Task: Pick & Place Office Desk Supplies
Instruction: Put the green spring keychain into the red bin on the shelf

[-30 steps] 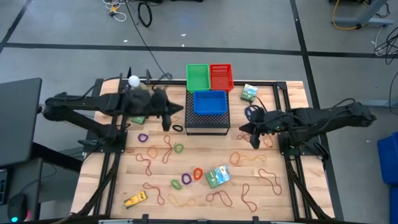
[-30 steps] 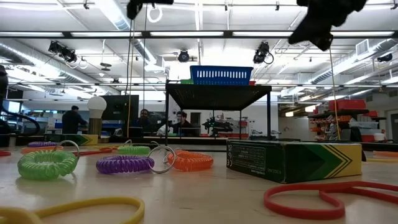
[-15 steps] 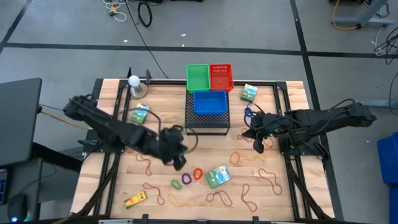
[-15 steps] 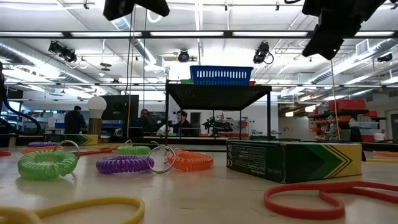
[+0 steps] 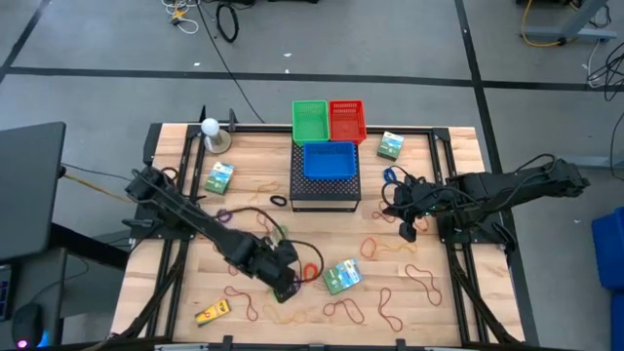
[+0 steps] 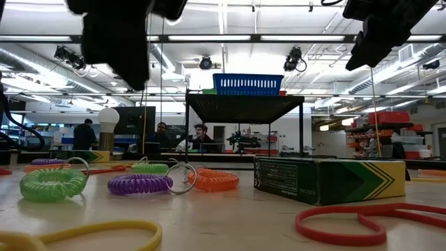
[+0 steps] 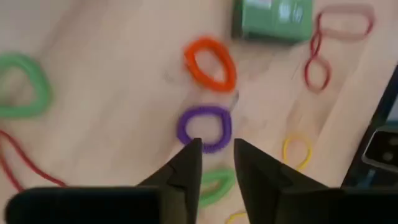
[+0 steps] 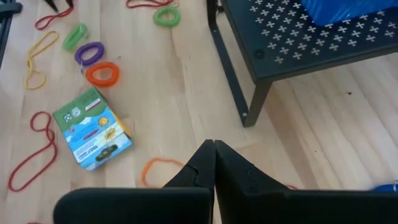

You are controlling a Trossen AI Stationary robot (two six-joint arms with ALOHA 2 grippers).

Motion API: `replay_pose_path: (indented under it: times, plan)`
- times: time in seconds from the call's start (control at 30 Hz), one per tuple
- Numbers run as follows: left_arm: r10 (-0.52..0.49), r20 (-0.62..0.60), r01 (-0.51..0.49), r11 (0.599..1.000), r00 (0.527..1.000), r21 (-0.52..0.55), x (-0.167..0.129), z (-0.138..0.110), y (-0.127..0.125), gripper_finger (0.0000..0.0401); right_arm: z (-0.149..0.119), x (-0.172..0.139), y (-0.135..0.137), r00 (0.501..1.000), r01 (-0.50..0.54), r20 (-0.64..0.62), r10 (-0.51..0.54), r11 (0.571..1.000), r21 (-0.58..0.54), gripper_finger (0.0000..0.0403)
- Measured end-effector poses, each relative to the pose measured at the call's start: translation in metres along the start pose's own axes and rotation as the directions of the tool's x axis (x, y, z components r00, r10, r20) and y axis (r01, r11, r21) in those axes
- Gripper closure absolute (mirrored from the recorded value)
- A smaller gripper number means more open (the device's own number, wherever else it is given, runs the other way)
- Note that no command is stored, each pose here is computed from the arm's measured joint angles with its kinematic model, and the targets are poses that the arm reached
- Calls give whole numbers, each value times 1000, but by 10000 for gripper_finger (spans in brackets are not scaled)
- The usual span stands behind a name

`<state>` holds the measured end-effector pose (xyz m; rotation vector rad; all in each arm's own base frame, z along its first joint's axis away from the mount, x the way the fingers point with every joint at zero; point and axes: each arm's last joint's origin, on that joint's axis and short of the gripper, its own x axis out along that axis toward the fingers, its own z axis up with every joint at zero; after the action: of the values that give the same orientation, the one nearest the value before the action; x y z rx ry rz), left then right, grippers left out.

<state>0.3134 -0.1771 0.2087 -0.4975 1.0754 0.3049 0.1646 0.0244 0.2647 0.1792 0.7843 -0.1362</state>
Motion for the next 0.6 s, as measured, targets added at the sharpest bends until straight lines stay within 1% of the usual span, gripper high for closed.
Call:
replay_pose_path:
  times: [0.13,0.23,0.3,0.47,0.6]
  plan:
    - [12,-103,-9,1000,995,26,18,-11,-2,265,0,0,0,1000,0,-1,0,1000,-13,398]
    - [26,-192,-17,999,981,48,28,-18,-1,243,0,0,0,1000,0,-1,0,1000,-18,398]
    - [43,-227,-30,998,973,57,32,-21,1,229,0,0,0,1000,0,-1,0,1000,-23,398]
    - [90,-258,-72,994,962,77,34,-25,4,200,0,0,0,1000,1,-1,-1,1000,-25,398]
    - [96,-258,-67,991,961,119,33,-25,5,193,0,0,0,1000,1,0,-1,1000,-25,398]
